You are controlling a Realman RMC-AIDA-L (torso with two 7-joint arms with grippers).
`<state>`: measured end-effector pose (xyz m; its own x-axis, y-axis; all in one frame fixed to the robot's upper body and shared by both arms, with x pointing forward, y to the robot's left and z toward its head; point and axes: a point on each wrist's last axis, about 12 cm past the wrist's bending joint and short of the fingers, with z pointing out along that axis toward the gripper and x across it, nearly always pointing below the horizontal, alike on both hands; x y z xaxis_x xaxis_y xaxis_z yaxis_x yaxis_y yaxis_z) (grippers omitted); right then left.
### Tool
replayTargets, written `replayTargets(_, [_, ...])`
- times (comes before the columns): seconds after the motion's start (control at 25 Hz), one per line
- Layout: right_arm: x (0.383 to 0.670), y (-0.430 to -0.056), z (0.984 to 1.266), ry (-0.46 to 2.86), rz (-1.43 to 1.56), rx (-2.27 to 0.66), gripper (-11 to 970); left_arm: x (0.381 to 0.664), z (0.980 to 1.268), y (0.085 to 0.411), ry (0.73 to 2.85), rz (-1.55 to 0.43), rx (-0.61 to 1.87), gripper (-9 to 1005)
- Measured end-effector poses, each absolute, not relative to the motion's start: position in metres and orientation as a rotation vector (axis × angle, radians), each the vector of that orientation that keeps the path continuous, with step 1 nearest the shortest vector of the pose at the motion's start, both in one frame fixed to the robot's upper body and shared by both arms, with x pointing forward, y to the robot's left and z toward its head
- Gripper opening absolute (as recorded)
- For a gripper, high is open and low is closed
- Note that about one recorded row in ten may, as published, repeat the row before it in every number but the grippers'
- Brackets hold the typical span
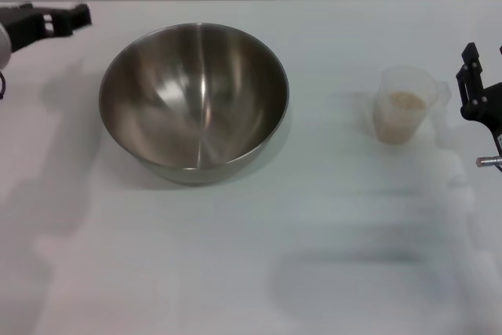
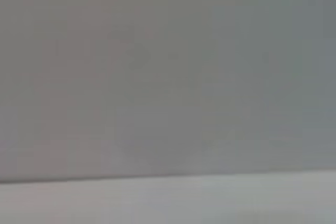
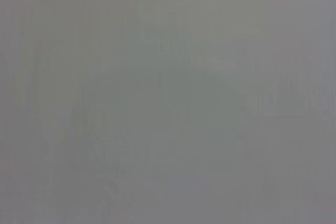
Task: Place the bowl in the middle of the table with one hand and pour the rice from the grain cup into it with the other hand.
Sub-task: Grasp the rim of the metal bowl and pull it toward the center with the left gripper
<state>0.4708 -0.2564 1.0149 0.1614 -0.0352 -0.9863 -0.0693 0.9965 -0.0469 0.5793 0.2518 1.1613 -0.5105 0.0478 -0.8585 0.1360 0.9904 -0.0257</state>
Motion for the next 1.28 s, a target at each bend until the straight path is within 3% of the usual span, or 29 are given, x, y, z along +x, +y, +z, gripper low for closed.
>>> replayTargets(0.48, [0.473,-0.258,1.016,1.403,0.016,-0.11,481,0.558,1.199,0.225,2.256,-0.161,0.256,802])
replayTargets(1.28, [0.473,-0.259,1.015,1.399,-0.029,-0.15,481,0.57,1.173,0.222,2.427,-0.133,0.281,802])
